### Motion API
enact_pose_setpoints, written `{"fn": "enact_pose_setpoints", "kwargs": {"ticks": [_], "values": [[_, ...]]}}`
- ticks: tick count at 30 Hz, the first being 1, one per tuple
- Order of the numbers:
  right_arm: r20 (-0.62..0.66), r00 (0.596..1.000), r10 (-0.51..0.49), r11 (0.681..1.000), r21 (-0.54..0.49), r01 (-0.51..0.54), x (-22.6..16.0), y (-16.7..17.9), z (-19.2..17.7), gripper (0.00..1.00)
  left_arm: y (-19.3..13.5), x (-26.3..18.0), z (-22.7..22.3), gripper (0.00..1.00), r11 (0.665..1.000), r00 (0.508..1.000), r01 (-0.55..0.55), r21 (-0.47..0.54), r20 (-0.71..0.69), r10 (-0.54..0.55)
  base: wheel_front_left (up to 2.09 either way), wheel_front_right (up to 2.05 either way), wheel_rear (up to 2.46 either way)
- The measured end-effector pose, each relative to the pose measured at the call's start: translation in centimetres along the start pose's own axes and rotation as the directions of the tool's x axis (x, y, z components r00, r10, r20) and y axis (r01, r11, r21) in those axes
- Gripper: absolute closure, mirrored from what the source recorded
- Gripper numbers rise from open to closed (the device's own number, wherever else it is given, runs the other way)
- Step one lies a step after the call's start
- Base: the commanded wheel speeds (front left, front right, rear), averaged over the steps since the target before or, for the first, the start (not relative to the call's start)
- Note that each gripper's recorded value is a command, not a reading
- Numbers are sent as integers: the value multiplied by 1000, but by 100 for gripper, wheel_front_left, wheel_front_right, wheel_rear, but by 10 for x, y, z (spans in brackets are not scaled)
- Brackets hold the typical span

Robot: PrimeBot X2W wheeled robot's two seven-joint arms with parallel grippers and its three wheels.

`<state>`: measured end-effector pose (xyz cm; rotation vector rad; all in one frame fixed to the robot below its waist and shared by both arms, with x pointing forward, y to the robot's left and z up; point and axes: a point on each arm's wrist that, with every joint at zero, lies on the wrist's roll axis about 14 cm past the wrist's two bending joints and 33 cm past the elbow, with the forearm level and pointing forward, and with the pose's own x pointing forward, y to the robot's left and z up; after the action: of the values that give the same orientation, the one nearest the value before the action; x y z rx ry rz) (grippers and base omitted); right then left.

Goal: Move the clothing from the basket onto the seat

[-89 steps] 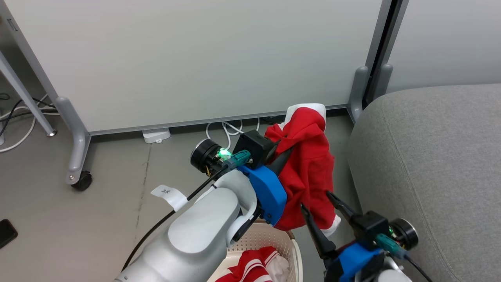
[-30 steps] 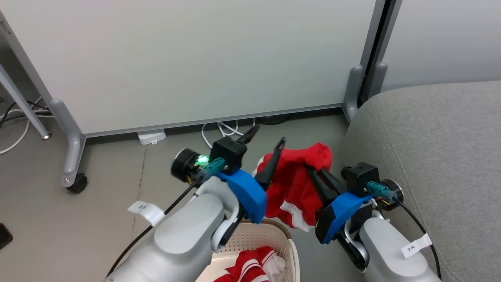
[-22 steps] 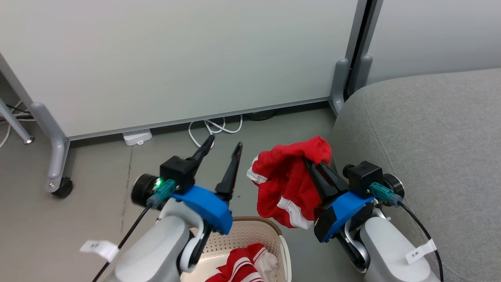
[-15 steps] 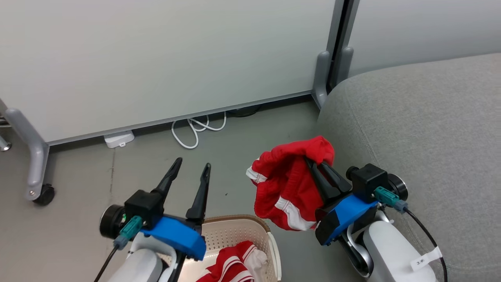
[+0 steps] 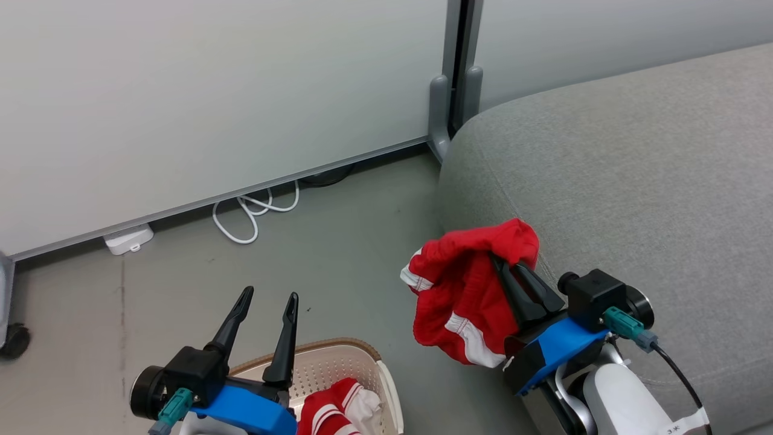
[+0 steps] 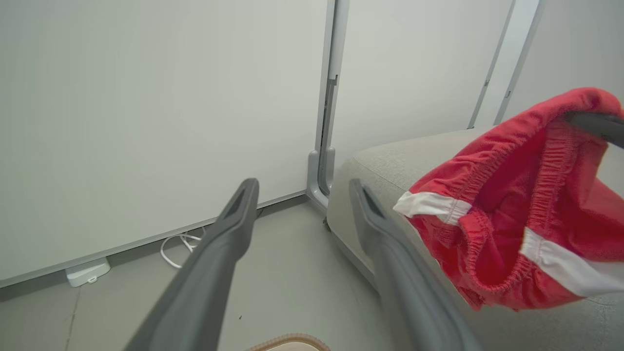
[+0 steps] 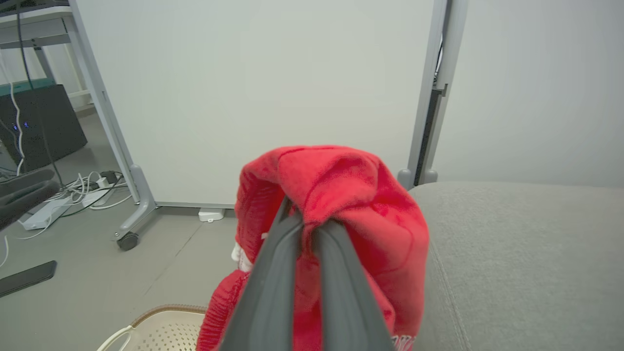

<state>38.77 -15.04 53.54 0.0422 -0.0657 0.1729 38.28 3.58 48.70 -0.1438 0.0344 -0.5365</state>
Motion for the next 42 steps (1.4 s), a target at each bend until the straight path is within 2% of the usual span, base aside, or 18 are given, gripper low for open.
{"fn": "enact_pose_setpoints", "kwargs": {"ticks": [10, 23, 36, 42], "values": [[17, 989, -148, 989, -11, 148, -34, -43, 9, 100, -38, 28, -9, 0, 990, 989, 144, -2, -16, -144, 0, 0, 0], [17, 933, -359, 933, -34, 359, -83, -102, 12, 100, -94, 62, -27, 0, 942, 940, 337, -17, -47, -337, 0, 0, 0], [2, 914, -405, 914, -17, 405, -85, -118, 5, 100, -95, 71, -37, 0, 934, 932, 356, -26, -64, -357, 0, 0, 0], [62, 893, -445, 895, -12, 447, -59, -151, 29, 100, -83, 79, -39, 0, 939, 938, 342, -10, -56, -342, 0, 0, 0]]}}
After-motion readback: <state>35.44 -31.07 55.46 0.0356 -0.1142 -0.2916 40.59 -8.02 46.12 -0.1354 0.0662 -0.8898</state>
